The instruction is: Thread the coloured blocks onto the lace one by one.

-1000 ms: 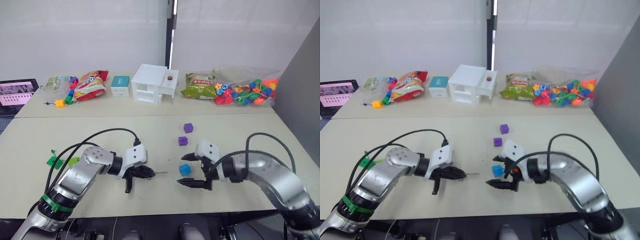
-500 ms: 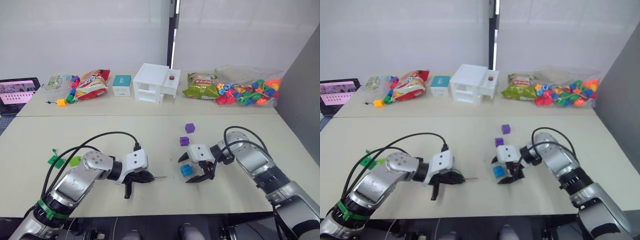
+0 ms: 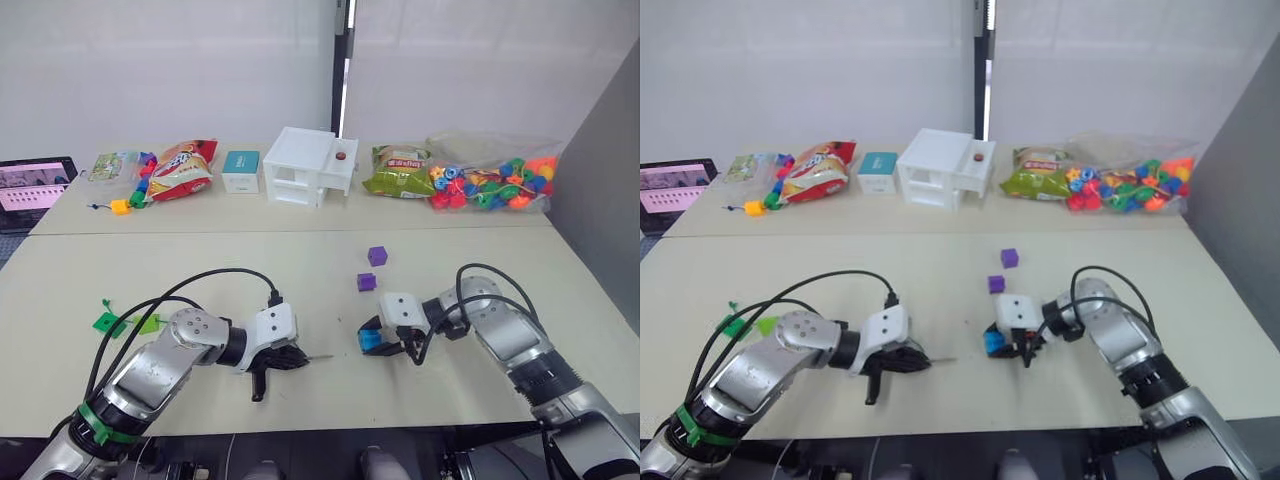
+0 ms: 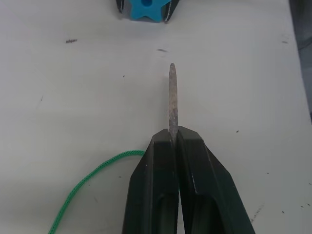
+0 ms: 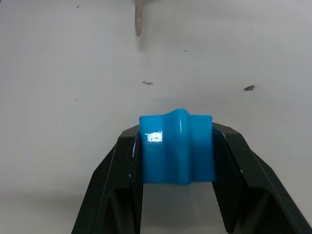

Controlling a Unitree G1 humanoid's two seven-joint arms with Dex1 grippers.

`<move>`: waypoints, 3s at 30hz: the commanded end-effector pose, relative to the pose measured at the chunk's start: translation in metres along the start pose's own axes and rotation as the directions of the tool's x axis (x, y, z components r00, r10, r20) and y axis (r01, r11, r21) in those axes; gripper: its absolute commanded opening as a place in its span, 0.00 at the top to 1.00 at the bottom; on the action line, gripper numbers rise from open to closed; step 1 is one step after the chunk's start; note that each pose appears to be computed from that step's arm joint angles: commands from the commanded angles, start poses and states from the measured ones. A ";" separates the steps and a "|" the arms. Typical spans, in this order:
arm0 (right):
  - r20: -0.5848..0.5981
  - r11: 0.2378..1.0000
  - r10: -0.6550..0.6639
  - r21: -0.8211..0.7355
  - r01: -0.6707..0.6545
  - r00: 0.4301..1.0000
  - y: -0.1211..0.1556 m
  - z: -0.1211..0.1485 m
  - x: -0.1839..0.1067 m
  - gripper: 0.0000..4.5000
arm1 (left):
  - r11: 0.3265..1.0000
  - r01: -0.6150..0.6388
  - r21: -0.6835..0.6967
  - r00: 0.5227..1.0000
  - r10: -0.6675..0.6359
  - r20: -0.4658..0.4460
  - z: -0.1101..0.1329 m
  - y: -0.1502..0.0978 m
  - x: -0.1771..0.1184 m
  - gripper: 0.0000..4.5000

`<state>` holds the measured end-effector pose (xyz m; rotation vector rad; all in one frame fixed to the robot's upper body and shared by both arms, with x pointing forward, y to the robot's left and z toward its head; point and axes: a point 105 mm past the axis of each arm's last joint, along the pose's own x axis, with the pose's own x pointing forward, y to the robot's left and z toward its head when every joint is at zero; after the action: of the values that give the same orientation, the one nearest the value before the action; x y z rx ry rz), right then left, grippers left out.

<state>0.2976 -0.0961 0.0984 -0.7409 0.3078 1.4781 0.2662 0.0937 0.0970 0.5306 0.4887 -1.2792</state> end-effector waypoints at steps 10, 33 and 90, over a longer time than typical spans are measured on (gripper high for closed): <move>-0.042 0.996 -0.054 0.062 0.056 0.998 0.013 0.011 0.013 0.70 | 0.999 -0.007 0.047 0.999 0.008 -0.032 0.035 0.008 0.008 1.00; -0.044 0.996 -0.046 0.073 0.049 0.998 0.019 0.019 0.015 0.70 | 0.999 0.019 0.047 0.999 -0.018 -0.039 0.042 0.006 0.019 1.00; -0.167 0.987 -0.033 0.152 0.058 0.985 0.029 -0.010 0.018 0.70 | 0.999 0.036 0.028 0.999 -0.037 0.009 0.040 -0.001 0.003 1.00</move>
<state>0.2806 -0.0848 0.0930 -0.7363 0.4187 1.3258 0.2691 0.0700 0.1196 0.5333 0.5144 -1.3192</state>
